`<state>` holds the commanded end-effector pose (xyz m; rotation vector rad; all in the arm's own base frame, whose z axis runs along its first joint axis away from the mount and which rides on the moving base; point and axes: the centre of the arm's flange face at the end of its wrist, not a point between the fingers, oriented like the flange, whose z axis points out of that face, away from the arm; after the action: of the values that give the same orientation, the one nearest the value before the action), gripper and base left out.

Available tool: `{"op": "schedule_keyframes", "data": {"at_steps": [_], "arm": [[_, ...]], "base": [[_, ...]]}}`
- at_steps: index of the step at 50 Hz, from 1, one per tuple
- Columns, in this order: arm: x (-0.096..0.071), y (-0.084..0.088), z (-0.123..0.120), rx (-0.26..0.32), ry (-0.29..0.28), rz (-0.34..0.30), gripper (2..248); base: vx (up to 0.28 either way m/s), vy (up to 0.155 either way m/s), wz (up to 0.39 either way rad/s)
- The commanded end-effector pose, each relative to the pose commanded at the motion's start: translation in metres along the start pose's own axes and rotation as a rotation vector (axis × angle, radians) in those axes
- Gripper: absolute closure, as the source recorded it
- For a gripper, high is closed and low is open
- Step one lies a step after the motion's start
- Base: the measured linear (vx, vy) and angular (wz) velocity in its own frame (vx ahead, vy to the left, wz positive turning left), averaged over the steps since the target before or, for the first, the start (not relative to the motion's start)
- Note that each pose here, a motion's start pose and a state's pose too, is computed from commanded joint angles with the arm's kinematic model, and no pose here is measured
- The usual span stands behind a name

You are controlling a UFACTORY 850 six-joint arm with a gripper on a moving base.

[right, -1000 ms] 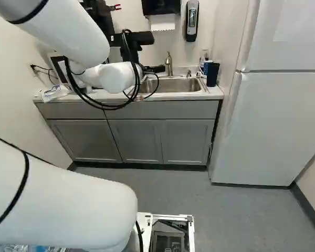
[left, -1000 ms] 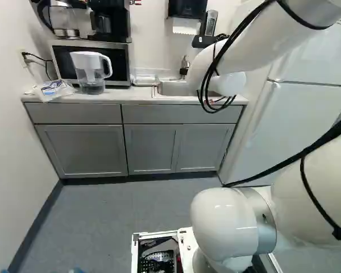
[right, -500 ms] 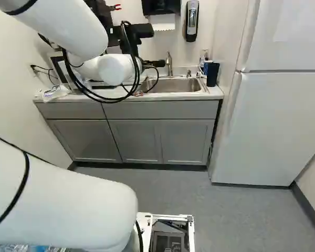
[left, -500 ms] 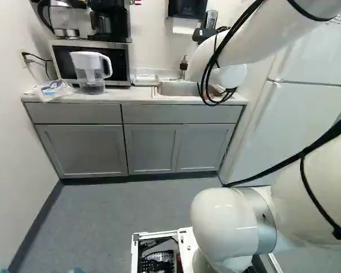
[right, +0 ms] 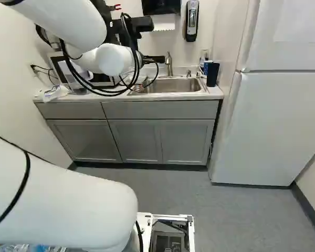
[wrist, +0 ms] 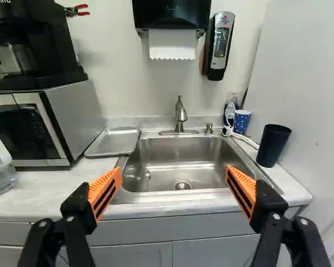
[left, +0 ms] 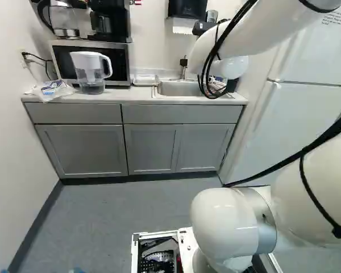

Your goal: Rinse the cup and place it in the tray

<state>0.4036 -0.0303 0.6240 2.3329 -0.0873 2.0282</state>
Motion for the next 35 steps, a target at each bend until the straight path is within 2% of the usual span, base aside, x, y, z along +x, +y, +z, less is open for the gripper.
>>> {"op": "schedule_keyframes", "data": {"at_steps": [35], "arm": [[0.03,-0.001,0.005,0.002,-0.043,0.0,3]], "base": [[0.0,0.0,0.0]]}}
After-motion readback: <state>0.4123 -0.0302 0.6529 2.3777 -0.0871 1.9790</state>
